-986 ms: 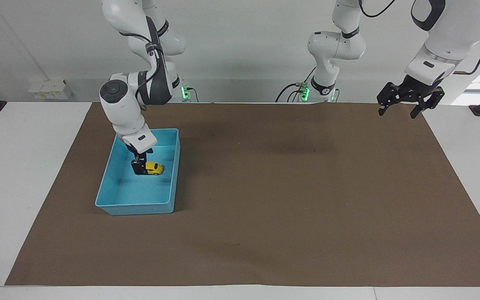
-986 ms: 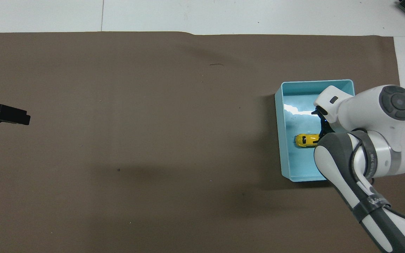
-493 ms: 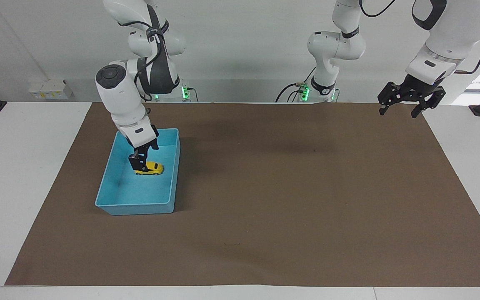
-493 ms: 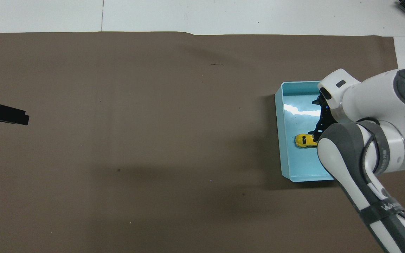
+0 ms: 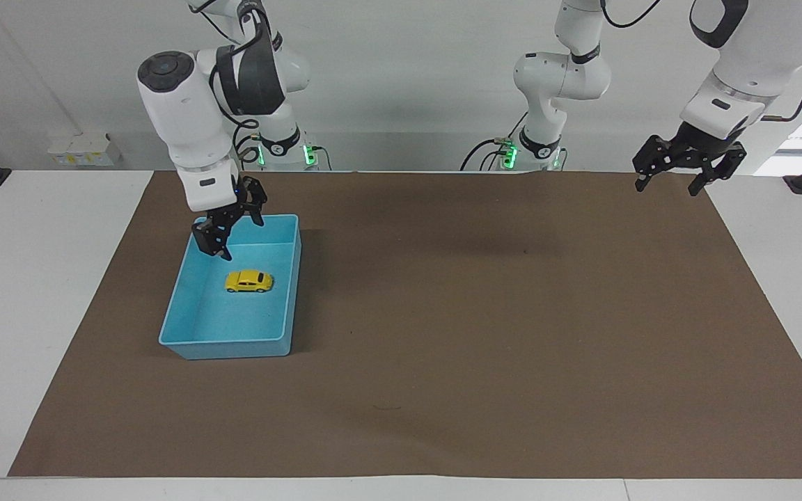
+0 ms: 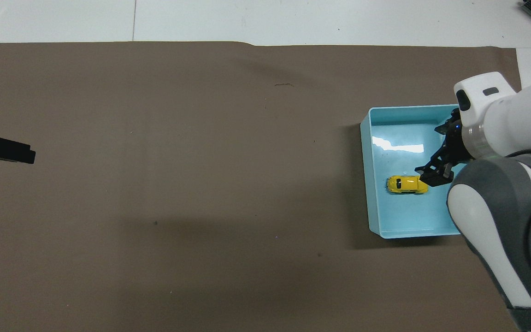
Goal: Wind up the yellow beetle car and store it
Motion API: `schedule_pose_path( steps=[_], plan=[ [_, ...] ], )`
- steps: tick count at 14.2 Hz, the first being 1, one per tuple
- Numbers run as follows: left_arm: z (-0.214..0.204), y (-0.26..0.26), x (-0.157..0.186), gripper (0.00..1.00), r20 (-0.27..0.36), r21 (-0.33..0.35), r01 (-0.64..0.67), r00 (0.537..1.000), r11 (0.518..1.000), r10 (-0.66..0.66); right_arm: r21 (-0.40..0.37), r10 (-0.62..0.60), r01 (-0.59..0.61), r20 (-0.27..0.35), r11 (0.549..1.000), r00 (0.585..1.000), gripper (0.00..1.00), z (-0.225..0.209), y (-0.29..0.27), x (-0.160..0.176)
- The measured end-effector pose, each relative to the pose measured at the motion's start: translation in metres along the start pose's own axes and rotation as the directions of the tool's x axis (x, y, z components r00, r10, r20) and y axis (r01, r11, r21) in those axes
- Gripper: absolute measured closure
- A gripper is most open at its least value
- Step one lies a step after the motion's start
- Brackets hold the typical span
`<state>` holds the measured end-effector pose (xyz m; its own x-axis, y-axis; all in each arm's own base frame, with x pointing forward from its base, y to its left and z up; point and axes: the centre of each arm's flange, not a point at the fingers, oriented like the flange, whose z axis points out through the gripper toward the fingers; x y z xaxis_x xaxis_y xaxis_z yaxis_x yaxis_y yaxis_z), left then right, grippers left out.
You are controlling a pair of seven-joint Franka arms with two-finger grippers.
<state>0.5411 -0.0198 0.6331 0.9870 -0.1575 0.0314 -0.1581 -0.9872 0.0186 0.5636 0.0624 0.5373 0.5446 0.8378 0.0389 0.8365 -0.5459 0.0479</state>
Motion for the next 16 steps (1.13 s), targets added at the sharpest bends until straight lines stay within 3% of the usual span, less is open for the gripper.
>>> schedule_pose_path(
  steps=[3,6,9,12,14,16],
  plan=[
    [-0.004,-0.001,0.0,0.0,-0.007,0.001,0.004,1.0,1.0,-0.004,-0.003,0.16,-0.16,-0.008,0.987,0.987,0.0,-0.034,-0.013,-0.003],
    [-0.009,0.0,-0.001,0.0,-0.011,0.001,0.022,1.0,1.0,-0.022,-0.003,0.383,-0.383,-0.01,0.924,0.924,0.0,-0.053,-0.036,0.007],
    [-0.012,0.005,-0.004,0.0,0.018,-0.006,0.039,0.999,0.999,-0.039,-0.003,0.59,-0.59,-0.006,0.807,0.807,0.0,-0.062,-0.049,0.012],
    [-0.029,0.005,-0.005,0.0,0.006,-0.009,0.048,0.999,0.999,-0.048,-0.002,0.764,-0.765,0.016,0.645,0.644,0.0,-0.063,-0.05,0.008],
    [-0.031,0.004,-0.005,0.0,0.004,-0.009,0.05,0.999,0.999,-0.049,-0.007,0.836,-0.836,0.037,0.548,0.548,0.0,-0.062,-0.045,0.0],
    [-0.029,0.005,-0.004,0.0,0.012,-0.009,0.049,0.999,0.999,-0.049,-0.004,0.876,-0.877,0.046,0.48,0.479,0.0,-0.061,-0.031,-0.017]
  ],
)
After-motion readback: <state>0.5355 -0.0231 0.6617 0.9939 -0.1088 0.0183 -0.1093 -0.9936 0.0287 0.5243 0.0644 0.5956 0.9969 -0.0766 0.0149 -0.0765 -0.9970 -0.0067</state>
